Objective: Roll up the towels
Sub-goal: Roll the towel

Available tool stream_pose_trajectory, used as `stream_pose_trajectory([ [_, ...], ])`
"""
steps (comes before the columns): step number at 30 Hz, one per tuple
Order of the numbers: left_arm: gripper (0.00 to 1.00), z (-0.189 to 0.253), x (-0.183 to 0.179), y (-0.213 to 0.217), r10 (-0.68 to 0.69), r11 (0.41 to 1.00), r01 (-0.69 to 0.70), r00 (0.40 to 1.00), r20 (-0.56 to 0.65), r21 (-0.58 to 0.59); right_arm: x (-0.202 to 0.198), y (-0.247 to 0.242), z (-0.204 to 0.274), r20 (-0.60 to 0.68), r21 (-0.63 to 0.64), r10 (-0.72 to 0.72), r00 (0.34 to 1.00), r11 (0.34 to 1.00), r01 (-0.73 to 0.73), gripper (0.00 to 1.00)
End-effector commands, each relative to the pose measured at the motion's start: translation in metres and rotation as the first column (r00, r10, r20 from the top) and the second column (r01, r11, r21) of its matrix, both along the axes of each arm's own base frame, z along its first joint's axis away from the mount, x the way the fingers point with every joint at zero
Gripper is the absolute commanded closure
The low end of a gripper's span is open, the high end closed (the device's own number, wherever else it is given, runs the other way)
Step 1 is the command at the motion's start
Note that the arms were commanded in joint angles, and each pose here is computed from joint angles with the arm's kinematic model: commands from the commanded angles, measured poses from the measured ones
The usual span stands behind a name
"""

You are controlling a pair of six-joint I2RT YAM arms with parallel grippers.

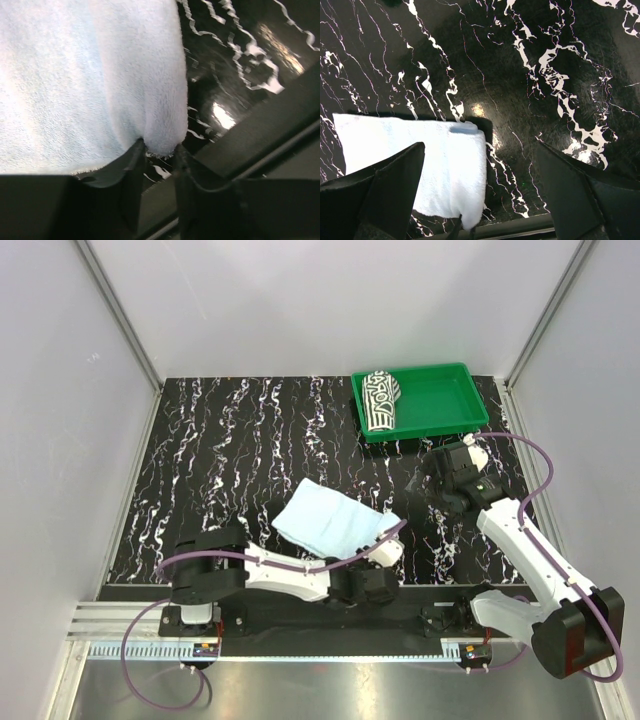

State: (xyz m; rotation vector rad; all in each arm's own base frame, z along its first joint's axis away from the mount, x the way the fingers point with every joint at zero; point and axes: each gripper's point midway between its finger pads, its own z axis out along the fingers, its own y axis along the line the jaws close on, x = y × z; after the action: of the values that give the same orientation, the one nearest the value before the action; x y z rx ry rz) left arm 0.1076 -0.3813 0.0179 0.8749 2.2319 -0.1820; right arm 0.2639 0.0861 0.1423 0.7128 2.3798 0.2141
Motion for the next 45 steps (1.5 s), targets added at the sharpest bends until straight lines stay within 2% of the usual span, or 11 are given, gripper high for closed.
stream_pose_trajectory([
  [1,0.72,-0.013,0.009,0.012,0.041,0.999,-0.042,0.998,-0.051,-0.015,0.000,-0.004,-0.001,-0.004,-0.013,0.000,1.000,1.000,0.000,0.00],
  [8,0.83,-0.001,0.018,-0.002,0.024,0.994,-0.031,0.997,-0.067,-0.104,0.000,-0.003,-0.003,-0.010,-0.014,0.012,1.000,1.000,-0.012,0.02],
  [9,1.00,0.002,0.018,-0.002,0.022,0.992,-0.030,0.997,-0.073,-0.121,0.000,-0.002,-0.002,-0.007,-0.010,0.020,1.000,1.000,-0.020,0.03],
  [15,1.00,0.029,0.022,-0.009,-0.005,0.956,-0.035,0.991,-0.137,-0.290,-0.001,0.003,0.003,-0.009,-0.001,0.054,0.999,0.999,-0.054,0.06],
  [19,1.00,0.045,0.029,-0.004,-0.017,0.893,-0.090,0.973,-0.231,-0.441,0.002,0.010,0.014,0.014,0.029,0.081,0.997,0.996,-0.081,0.05],
  [23,1.00,0.071,0.034,-0.001,-0.068,0.770,-0.155,0.945,-0.321,-0.619,0.005,0.027,0.026,0.050,0.102,0.132,0.990,0.985,-0.137,0.06],
  [25,1.00,0.071,0.033,0.008,-0.085,0.723,-0.218,0.913,-0.398,-0.655,0.004,0.041,0.031,0.067,0.161,0.183,0.981,0.968,-0.192,0.06],
  [29,1.00,0.100,0.036,0.010,-0.165,0.559,-0.304,0.871,-0.463,-0.771,-0.004,0.062,0.028,0.047,0.247,0.278,0.959,0.927,-0.281,0.08],
  [33,1.00,0.105,0.041,0.022,-0.161,0.429,-0.483,0.790,-0.591,-0.763,-0.012,0.078,0.022,0.060,0.316,0.340,0.939,0.886,-0.341,0.08],
  [39,1.00,0.091,0.046,0.045,-0.100,0.310,-0.647,0.707,-0.700,-0.697,-0.013,0.102,0.009,0.096,0.432,0.382,0.919,0.816,-0.384,0.16],
  [45,1.00,0.076,0.046,0.072,-0.046,0.211,-0.765,0.614,-0.788,-0.608,-0.014,0.137,-0.015,0.067,0.457,0.449,0.891,0.780,-0.428,0.19],
])
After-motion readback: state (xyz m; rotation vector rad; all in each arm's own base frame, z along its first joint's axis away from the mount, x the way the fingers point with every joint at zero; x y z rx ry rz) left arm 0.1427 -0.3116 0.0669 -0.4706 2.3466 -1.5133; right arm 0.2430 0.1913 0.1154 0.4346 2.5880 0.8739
